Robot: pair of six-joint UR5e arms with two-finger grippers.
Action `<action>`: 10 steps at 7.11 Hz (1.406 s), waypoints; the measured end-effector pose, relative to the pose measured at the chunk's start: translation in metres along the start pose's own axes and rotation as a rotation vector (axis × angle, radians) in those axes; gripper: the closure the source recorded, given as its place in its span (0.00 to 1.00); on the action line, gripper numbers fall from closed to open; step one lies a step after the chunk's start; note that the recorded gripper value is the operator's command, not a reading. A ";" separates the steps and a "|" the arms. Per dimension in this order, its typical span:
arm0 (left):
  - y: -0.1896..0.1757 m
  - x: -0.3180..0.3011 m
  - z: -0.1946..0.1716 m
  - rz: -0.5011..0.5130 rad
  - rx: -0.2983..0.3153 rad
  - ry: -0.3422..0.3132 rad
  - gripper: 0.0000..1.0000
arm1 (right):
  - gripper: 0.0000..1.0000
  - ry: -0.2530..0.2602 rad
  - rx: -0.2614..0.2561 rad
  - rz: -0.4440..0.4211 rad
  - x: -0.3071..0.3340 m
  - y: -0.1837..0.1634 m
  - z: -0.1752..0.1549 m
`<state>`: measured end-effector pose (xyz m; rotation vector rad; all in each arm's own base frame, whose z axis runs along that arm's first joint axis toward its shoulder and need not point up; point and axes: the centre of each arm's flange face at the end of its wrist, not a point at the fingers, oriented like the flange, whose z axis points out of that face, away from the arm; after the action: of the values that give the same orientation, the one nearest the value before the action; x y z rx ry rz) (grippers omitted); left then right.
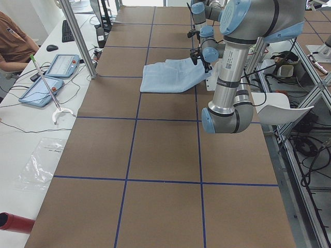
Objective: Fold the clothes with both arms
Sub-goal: 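Grasp the near edge with both grippers and lift it away from the robot, then lay the near edge onto the far half and open both grippers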
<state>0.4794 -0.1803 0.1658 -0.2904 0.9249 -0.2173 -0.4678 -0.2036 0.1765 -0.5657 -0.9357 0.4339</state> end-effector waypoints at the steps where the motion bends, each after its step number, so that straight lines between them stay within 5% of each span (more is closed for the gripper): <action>1: 0.001 0.001 -0.004 0.002 0.000 0.003 1.00 | 1.00 -0.018 0.021 0.014 -0.006 -0.012 -0.008; 5: -0.084 0.011 -0.046 0.017 0.137 0.057 1.00 | 1.00 -0.127 0.200 -0.063 -0.054 -0.063 -0.034; 10: -0.219 0.032 -0.059 0.037 0.267 0.113 1.00 | 1.00 -0.155 0.381 -0.184 -0.115 -0.121 -0.047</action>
<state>0.4374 -0.4045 0.1827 -0.0145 0.9994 -0.3221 -0.4762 -0.3758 0.1581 -0.0989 -1.0122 0.4796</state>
